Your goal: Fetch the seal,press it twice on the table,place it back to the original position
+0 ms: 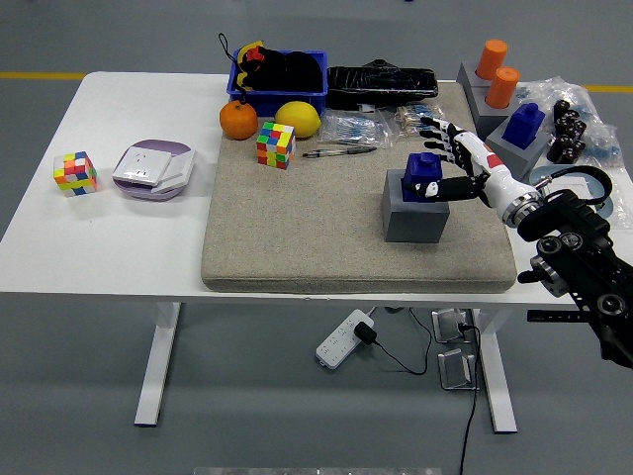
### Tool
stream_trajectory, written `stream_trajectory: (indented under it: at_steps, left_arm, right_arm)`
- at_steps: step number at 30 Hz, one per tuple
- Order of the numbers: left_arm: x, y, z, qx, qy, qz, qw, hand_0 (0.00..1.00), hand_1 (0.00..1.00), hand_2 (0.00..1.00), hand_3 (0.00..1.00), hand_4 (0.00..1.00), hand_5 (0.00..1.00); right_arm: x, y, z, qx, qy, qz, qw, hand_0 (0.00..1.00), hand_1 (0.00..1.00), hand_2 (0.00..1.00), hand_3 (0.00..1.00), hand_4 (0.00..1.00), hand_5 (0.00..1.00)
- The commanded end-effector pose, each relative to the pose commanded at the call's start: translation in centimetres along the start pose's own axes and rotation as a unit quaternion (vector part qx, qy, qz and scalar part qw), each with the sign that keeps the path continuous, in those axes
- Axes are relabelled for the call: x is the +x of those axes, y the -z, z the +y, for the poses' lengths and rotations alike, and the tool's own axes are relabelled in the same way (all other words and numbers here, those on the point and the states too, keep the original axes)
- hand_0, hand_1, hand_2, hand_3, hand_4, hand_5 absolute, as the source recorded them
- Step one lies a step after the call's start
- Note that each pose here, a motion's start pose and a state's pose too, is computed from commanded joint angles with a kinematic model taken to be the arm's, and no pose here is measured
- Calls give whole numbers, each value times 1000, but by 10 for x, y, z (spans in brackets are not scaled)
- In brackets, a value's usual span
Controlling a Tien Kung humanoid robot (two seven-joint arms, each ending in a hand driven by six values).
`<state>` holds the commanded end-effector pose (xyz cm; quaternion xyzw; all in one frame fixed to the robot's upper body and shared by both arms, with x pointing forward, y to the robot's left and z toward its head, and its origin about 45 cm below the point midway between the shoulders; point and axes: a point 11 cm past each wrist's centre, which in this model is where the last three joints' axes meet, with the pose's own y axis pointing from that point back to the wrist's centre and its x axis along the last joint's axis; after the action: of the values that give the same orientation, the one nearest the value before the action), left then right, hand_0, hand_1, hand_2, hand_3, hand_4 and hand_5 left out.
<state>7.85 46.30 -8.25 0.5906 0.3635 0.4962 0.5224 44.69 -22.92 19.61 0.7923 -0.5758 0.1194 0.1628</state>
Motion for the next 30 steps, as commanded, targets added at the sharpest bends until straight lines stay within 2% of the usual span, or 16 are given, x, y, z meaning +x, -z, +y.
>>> stream_trajectory:
  at_steps: [24,25,30]
  left_arm:
    - [-1,2,0,2,3,-4,1000,821,795,763,813,750,300]
    - [-1,2,0,2,3,-5,1000,821,798,764,814,750,299]
    - [-1,3,0,3,2,-6,1000,821,798,764,814,750,299]
  right_arm:
    - [-12,-17,3,-13,8,-9,1000,797,807,829,884,873,2]
    - [-13,-17,3,-13,8,-9,1000,769,791,817,868,835,2]
    - [-15,-20,4,-16,9,-6,1000,769,791,817,868,835,2]
